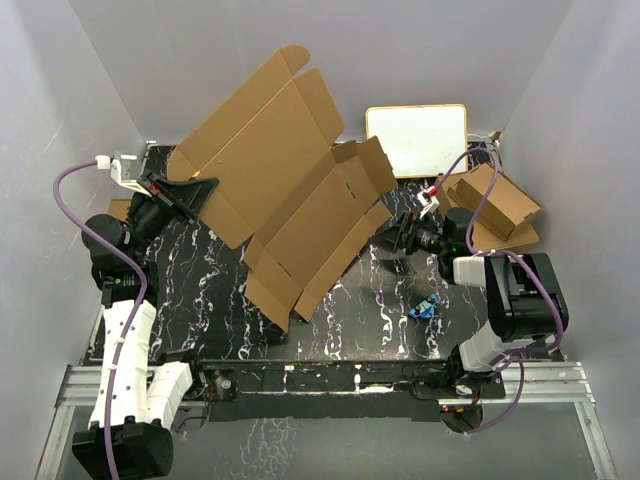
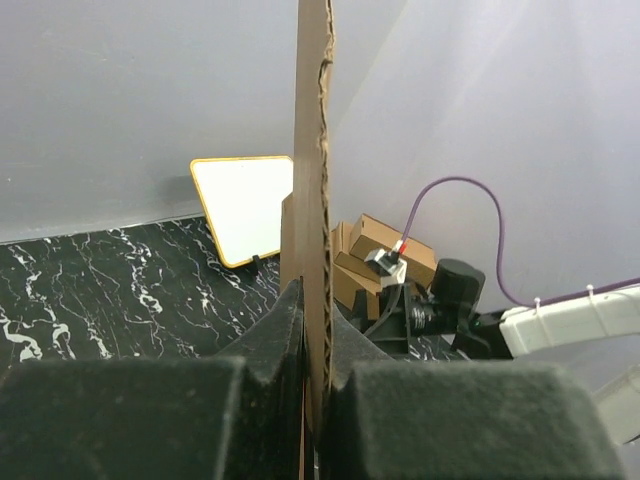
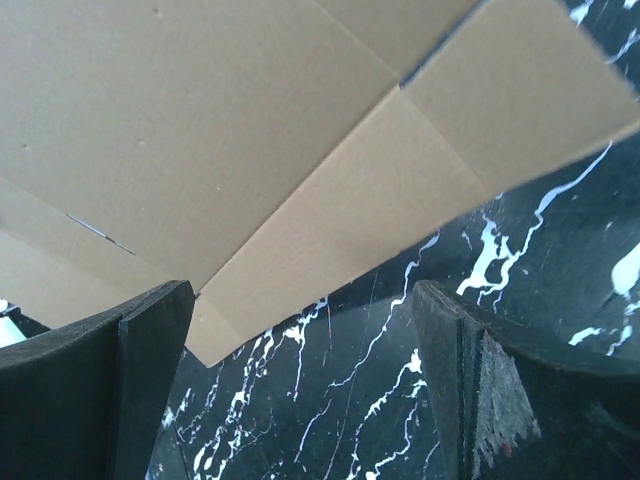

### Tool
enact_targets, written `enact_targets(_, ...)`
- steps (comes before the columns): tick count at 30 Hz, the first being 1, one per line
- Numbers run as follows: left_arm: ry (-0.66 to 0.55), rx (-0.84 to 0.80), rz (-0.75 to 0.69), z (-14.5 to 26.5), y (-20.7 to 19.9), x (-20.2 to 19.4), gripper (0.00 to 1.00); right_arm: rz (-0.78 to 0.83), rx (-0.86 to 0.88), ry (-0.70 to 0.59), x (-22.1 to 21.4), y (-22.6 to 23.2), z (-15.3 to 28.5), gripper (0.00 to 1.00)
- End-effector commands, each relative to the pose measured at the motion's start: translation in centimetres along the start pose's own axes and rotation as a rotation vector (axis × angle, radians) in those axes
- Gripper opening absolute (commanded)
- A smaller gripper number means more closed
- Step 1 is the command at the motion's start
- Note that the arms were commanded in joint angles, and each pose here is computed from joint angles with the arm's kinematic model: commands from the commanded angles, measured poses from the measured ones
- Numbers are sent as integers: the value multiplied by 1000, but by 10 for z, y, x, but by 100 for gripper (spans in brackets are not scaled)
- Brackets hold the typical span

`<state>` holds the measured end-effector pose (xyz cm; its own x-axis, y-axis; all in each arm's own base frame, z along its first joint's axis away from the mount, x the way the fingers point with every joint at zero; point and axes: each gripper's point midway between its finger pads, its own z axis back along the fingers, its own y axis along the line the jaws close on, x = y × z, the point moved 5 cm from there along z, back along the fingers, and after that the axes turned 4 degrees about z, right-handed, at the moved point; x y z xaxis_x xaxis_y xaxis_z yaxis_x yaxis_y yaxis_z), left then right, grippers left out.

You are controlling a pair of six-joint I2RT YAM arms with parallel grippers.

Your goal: Fold the paper box

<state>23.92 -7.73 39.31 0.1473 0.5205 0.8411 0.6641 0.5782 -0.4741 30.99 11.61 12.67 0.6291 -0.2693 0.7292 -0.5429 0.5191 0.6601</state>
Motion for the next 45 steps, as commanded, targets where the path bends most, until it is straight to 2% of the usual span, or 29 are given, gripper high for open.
enact_targets(1, -82, 8, 3, 3, -9, 11, 0, -24, -24, -76, 2, -5, -10, 99)
enact_targets(14, -196, 47, 209, 1, -5, 20, 0, -86, 15, -79, -3, -3, -14, 98)
enact_targets(24, -350, 30, 384, 3, -4, 32, 0, -177, 20, -72, -9, -1, -19, 98)
enact_targets(34, -420, -75, 443, 1, -30, 64, 0, -119, 253, -73, -2, 20, -28, 98)
enact_targets(41, -446, -162, 448, -3, -55, 90, 0, -5, 429, -166, 29, 49, -25, 98)
enact_targets(45, -462, -208, 451, -5, -67, 103, 0, 9, 493, -209, 48, 64, -28, 98)
